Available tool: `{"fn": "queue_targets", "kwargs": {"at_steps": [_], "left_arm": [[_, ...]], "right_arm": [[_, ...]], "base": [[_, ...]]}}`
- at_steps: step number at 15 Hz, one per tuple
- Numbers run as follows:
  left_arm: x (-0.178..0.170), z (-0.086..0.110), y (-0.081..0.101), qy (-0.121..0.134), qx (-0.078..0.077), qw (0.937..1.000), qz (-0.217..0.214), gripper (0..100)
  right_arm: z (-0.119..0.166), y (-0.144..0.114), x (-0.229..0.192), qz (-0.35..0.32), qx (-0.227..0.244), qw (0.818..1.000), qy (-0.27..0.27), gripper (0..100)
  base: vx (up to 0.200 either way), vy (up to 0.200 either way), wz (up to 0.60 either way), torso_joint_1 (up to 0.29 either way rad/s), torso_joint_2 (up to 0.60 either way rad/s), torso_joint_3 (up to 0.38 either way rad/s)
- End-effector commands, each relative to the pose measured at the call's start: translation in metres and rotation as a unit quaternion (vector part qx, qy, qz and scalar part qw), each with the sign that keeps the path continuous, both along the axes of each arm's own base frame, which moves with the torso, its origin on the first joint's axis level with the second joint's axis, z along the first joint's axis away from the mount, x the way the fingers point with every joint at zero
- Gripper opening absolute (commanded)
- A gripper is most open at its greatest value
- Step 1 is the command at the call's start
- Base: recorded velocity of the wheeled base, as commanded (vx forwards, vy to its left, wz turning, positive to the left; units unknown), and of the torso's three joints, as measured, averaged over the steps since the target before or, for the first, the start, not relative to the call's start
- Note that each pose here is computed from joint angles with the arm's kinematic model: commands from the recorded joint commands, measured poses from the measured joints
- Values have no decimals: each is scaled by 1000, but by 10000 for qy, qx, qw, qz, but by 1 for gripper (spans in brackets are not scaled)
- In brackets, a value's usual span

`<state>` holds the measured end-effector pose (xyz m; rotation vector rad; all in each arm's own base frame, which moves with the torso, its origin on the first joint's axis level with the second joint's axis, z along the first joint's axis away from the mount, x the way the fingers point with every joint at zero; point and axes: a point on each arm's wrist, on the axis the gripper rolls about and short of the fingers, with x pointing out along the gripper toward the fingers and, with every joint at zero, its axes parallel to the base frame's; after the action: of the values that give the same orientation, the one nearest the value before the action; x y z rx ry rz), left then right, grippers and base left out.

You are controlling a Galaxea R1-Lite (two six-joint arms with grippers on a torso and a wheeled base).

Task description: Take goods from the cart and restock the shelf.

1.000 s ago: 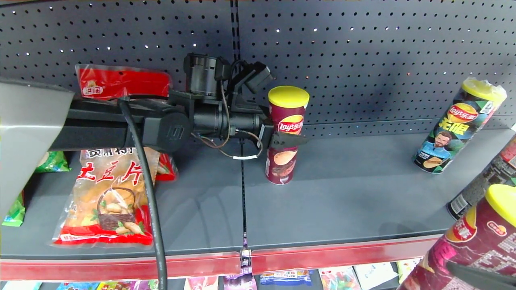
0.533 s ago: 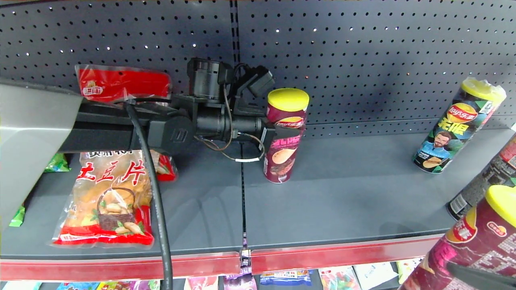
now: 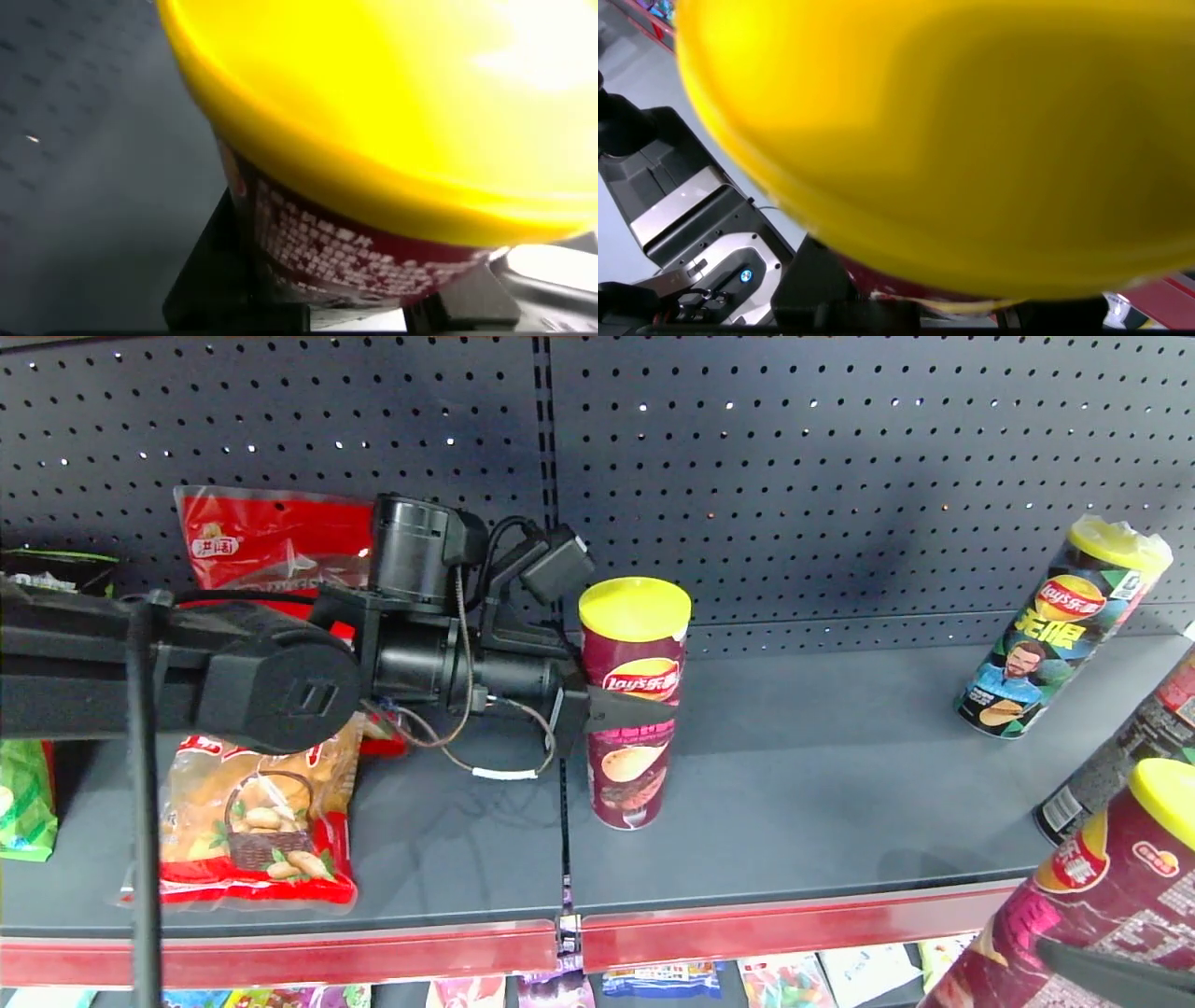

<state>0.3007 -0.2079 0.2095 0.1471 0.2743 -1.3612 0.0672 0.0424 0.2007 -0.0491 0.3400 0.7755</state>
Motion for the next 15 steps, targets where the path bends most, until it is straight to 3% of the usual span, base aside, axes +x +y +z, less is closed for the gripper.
{"fn": "queue_targets", "kwargs": {"at_steps": [1, 15], "left_arm": [[-19, 10, 6, -66, -51, 9999, -97, 0], [-51, -5, 8, 212, 150, 9992, -306, 0]], "right_arm": [[0, 0, 1, 5, -5, 10000, 7, 0], [0, 0, 1, 5, -5, 10000, 7, 0]], "base": [[0, 0, 0, 0, 0, 0], [0, 0, 0, 0, 0, 0]]}}
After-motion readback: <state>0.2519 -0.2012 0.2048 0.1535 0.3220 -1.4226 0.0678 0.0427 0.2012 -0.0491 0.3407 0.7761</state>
